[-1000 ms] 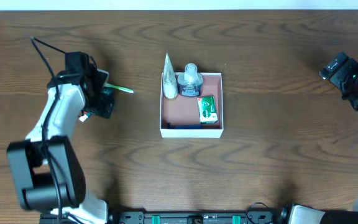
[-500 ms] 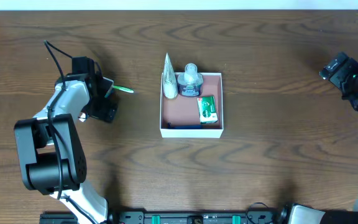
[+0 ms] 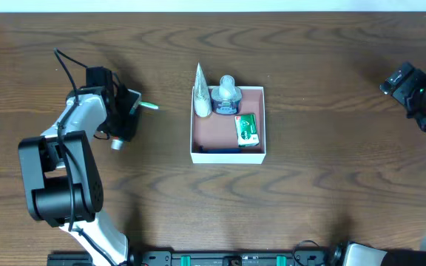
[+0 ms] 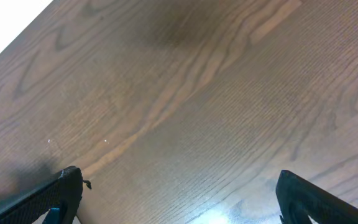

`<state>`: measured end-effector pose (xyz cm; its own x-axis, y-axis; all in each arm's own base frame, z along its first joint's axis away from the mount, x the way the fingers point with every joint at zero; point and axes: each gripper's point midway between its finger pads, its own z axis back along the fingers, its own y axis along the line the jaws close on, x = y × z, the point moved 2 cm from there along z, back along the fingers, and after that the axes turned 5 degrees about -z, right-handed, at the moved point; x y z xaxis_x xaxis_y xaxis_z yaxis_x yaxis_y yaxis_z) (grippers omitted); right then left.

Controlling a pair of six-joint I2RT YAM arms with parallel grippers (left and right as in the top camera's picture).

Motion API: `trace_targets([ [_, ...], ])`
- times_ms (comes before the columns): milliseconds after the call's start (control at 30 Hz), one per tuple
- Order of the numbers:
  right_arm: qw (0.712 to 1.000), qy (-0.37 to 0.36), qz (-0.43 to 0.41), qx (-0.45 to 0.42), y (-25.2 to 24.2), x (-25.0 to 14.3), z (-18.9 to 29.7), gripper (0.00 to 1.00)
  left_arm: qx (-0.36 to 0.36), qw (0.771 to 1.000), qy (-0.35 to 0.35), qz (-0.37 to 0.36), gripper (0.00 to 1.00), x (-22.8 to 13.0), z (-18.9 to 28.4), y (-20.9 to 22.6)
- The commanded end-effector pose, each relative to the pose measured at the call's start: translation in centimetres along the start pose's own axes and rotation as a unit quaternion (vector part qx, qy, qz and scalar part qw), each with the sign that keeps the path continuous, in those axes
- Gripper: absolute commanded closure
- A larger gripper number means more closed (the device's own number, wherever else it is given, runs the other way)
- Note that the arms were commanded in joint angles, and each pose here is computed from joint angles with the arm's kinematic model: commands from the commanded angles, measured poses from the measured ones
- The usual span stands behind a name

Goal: Pack container

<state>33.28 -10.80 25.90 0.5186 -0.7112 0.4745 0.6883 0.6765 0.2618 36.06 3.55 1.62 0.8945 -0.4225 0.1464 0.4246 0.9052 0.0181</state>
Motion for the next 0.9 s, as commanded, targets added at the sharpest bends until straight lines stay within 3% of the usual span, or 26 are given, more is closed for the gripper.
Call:
trace_targets([
  [0,1.000,-0.004,-0.006,0.002,0.1,0.3,0.2,0.01,-0.047,0.999,0.004,0.003,0.53,-0.4,-1.2,-1.4],
  [133,1.000,-0.004,-0.006,0.002,0.1,0.3,0.2,0.01,-0.051,0.998,0.005,0.029,0.58,-0.4,-1.2,-1.5],
  [233,1.000,-0.004,-0.006,0.002,0.1,0.3,0.2,0.01,-0.051,0.997,0.006,0.064,0.75,-0.4,-1.2,-1.5],
  [367,1.000,-0.004,-0.006,0.002,0.1,0.3,0.2,0.01,-0.051,0.992,0.009,0.113,0.86,-0.4,-1.2,-1.5],
  [600,1.000,-0.004,-0.006,0.002,0.1,0.3,0.2,0.01,-0.051,0.976,0.013,0.209,0.87,-0.4,-1.2,-1.6],
  [867,1.000,-0.004,-0.006,0.002,0.1,0.3,0.2,0.01,-0.140,0.967,-0.058,0.206,0.87,2.7,2.2,-3.7],
])
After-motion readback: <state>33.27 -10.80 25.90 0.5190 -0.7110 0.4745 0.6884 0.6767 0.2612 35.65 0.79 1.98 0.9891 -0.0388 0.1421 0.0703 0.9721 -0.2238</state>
